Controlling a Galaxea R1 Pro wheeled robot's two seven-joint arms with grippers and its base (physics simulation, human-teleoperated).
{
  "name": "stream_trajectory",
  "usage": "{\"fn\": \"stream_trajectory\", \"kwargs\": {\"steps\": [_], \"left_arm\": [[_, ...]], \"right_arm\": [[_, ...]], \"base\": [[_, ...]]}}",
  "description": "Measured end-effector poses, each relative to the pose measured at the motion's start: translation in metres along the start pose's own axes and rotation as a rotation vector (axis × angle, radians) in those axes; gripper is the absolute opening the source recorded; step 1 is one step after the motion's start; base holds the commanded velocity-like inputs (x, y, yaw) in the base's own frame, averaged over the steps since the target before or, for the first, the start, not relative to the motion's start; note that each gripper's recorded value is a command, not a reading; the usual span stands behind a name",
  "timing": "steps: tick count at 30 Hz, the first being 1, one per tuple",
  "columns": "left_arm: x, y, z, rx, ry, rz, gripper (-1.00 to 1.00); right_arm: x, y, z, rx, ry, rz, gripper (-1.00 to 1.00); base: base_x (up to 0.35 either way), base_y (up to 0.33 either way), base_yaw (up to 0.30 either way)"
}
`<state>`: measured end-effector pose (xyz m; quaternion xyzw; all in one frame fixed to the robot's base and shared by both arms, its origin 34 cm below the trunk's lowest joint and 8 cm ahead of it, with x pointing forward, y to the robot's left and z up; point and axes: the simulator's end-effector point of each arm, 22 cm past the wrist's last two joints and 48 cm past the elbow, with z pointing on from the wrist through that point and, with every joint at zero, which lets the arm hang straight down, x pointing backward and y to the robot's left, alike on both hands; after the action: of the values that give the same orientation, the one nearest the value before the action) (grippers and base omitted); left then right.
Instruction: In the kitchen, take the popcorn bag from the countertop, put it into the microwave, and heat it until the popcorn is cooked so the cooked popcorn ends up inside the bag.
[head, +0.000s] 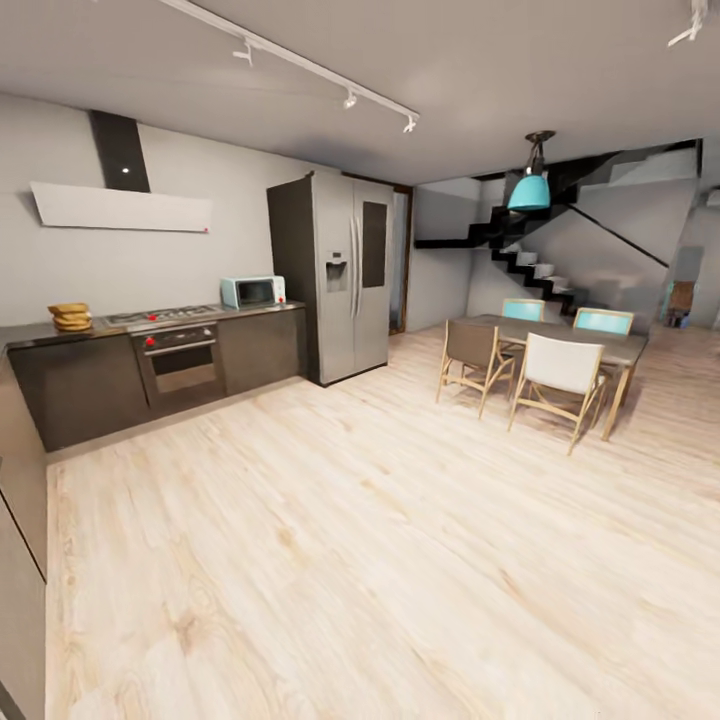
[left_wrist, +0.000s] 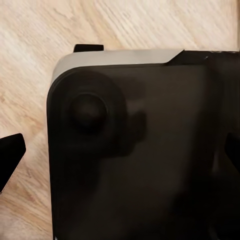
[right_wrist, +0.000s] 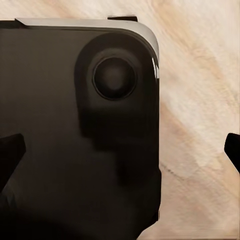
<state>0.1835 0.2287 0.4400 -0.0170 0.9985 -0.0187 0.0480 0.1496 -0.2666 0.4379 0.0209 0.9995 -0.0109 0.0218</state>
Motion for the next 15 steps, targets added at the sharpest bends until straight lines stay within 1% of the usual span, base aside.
{"fn": "stream_trajectory", "kwargs": {"steps": [9,12,15], "left_arm": [[-0.0018,-0.0002,0.0000,0.001,-0.005,0.000,1.00],[-0.0020,0.0001,-0.0001,0.000,-0.006,0.000,1.00],[-0.0016,0.0009,-0.0002,-0.001,-0.005,0.001,1.00]], "right_arm": [[-0.0016,0.0003,0.0000,-0.001,-0.004,-0.001,1.00],[-0.0016,0.0003,0.0000,0.000,-0.003,-0.001,1.00],[-0.0017,0.0008,-0.0001,-0.001,-0.004,-0.011,1.00]], "base": [[0.002,0.000,-0.287],[0.115,0.000,-0.098],[0.259,0.000,-0.019]]}}
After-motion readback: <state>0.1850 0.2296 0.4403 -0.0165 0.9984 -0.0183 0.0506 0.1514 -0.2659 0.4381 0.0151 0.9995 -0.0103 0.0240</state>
